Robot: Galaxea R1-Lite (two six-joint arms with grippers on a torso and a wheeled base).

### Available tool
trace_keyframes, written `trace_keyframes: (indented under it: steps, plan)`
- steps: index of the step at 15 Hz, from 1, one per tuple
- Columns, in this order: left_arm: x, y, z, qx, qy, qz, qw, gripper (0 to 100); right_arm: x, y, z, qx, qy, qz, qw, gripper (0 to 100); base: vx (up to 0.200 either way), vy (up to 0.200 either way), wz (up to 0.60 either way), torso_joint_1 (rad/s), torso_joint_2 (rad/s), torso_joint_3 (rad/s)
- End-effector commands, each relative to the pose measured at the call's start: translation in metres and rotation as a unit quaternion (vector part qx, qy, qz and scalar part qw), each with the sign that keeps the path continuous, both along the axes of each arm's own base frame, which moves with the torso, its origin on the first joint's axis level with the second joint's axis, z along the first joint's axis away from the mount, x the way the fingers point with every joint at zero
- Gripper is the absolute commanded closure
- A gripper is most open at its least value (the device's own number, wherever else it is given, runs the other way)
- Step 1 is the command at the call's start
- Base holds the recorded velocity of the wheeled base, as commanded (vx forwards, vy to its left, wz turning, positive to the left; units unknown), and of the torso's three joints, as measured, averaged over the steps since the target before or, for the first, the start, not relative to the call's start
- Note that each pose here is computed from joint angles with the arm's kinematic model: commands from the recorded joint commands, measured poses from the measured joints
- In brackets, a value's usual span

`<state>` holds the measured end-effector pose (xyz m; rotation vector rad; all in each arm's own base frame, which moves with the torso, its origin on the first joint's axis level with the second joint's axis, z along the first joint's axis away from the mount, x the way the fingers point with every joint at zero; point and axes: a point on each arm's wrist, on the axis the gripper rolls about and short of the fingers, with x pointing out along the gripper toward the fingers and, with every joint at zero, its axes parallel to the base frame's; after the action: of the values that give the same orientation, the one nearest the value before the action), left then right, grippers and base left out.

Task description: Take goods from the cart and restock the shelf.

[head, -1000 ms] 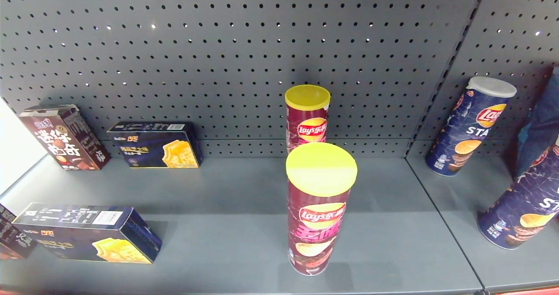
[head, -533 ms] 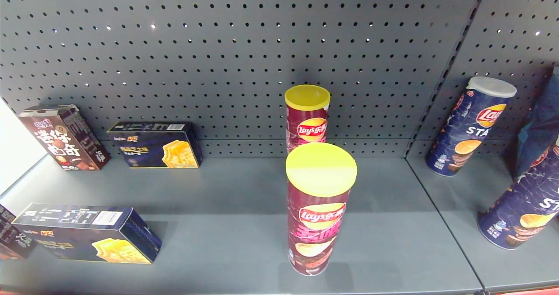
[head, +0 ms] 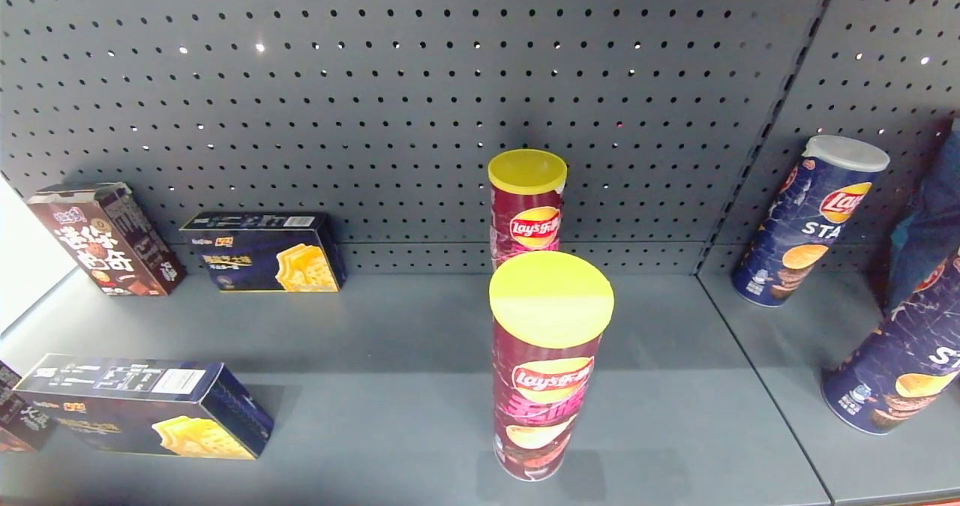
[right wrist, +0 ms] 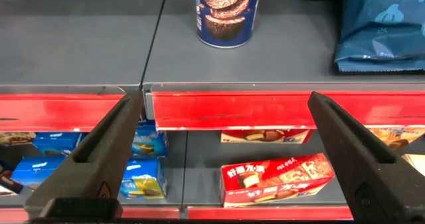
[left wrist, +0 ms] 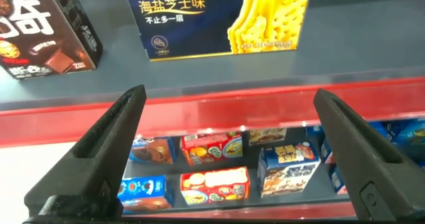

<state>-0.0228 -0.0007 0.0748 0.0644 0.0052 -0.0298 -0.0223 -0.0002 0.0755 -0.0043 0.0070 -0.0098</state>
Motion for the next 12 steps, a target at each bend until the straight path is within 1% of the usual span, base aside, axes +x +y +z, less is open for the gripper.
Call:
trace_keyframes:
  steps: [1, 7, 8, 10, 12]
  plan:
    - [0.0001, 0.0000, 0.0000, -0.001, 0.001, 0.000, 1.0000, 0, 0.0001, 0.0000, 0.0000, 0.000, 0.001, 0.000, 1.000, 0, 0.000, 0.000, 0.00, 0.000, 0.00, 0.000]
    - [0.0000, 0.0000, 0.0005, -0.002, 0.000, 0.001, 1.0000, 0, 0.0000, 0.0000, -0.0001, 0.000, 0.000, 0.000, 1.000, 0, 0.000, 0.000, 0.00, 0.000, 0.00, 0.000]
    - [0.0001, 0.0000, 0.0000, -0.005, 0.001, 0.001, 1.0000, 0, 0.0001, 0.0000, 0.0000, 0.000, 0.001, 0.000, 1.000, 0, 0.000, 0.000, 0.00, 0.000, 0.00, 0.000]
    - [0.0000, 0.0000, 0.0006, -0.021, 0.000, 0.001, 0.9998, 0, 0.0001, 0.0000, 0.0000, 0.000, 0.001, 0.000, 1.000, 0, 0.000, 0.000, 0.00, 0.000, 0.00, 0.000]
    - [0.0000, 0.0000, 0.0006, -0.025, 0.000, 0.001, 0.9997, 0, 0.0000, 0.0000, -0.0001, 0.000, 0.000, 0.000, 1.000, 0, 0.000, 0.000, 0.00, 0.000, 0.00, 0.000]
